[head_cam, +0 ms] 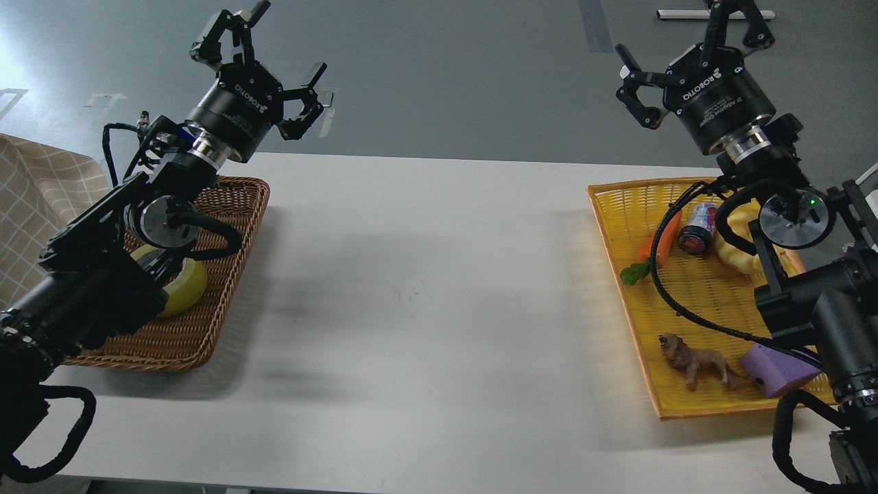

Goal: Place and transfer tape with both arms

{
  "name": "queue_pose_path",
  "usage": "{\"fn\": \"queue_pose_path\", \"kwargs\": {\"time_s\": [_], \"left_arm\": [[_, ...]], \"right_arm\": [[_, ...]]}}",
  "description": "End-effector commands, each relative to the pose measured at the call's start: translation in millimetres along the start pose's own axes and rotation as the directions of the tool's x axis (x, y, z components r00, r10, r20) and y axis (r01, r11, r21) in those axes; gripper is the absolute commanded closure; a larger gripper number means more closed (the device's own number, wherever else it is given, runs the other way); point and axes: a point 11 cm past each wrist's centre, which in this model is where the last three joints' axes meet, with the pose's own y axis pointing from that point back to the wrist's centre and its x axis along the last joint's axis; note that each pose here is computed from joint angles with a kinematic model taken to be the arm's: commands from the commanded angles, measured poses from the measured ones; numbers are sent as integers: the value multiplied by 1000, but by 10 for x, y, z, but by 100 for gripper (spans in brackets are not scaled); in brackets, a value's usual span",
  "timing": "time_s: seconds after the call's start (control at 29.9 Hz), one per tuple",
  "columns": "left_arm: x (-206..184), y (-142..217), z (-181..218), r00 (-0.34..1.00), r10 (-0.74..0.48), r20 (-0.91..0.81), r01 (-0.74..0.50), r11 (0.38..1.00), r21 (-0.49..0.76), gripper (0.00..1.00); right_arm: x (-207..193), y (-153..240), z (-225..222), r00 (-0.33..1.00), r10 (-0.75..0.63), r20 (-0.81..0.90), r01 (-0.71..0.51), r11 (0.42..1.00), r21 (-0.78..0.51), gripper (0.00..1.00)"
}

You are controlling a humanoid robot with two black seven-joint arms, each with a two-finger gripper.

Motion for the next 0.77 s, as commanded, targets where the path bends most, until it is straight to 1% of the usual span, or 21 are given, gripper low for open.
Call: {"fn": "queue_pose_path", "kwargs": {"time_s": [0.0,0.2,0.74], "left_arm": [[-6,-6,-6,1000,-3,7,3,1000,10,2],[1,-11,17,1000,-1,10,2,1000,-1,2],[18,6,0,1000,4,8,-4,1000,4,2]], "right_arm": [[24,9,-23,1000,7,7,-8,1000,12,0],[62,43,-63,1000,18,15,-19,999,28,0],[99,62,-46,999,30,17,-30,999,26,0]]}}
